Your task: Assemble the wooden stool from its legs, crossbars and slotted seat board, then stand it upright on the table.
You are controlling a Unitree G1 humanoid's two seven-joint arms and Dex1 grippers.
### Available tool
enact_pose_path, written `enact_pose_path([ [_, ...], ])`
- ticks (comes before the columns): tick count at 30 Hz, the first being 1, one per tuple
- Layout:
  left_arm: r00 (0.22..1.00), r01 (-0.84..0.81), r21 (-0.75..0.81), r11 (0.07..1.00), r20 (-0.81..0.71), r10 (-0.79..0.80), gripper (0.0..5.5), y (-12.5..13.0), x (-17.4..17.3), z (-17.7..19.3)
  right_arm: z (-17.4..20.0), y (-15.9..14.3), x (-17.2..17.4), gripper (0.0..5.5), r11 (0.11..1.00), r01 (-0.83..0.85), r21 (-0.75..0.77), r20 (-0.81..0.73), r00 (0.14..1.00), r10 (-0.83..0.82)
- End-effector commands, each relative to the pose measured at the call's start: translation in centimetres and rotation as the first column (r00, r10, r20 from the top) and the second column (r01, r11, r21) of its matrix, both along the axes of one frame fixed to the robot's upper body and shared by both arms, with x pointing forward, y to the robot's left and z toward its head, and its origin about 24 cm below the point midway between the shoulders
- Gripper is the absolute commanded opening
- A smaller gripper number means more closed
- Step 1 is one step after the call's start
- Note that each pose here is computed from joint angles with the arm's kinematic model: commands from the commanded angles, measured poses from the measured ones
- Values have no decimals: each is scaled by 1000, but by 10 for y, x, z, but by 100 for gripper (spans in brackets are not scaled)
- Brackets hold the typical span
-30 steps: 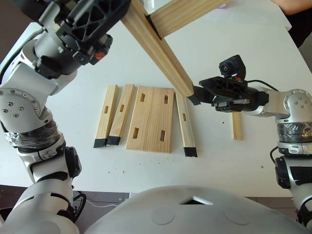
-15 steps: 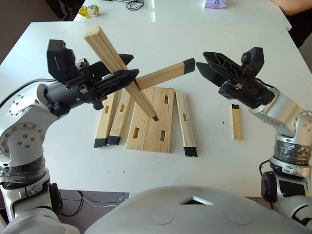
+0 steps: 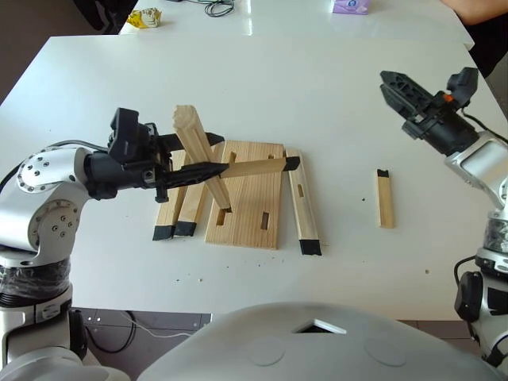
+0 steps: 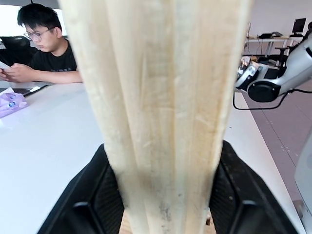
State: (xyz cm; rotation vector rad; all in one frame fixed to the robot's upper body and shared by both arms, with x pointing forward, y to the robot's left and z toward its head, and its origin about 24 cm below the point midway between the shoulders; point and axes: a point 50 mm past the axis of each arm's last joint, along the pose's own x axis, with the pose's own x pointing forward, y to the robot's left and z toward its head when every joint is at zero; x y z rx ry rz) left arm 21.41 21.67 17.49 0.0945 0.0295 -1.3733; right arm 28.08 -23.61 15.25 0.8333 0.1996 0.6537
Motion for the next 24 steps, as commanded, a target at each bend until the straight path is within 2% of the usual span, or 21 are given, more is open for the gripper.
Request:
enact_pose_path([
  [1,999,31,47,998,9,-32,205,4,3,1,1,-6,0,336,999,18,-31,27,999,-17],
  [16,996,89,17,996,-24,-89,205,-3,-13,0,2,-5,6,336,998,-5,-56,42,999,7],
  [24,992,109,20,994,-58,-108,205,-8,-16,-13,3,1,10,336,998,-20,-53,47,999,23],
])
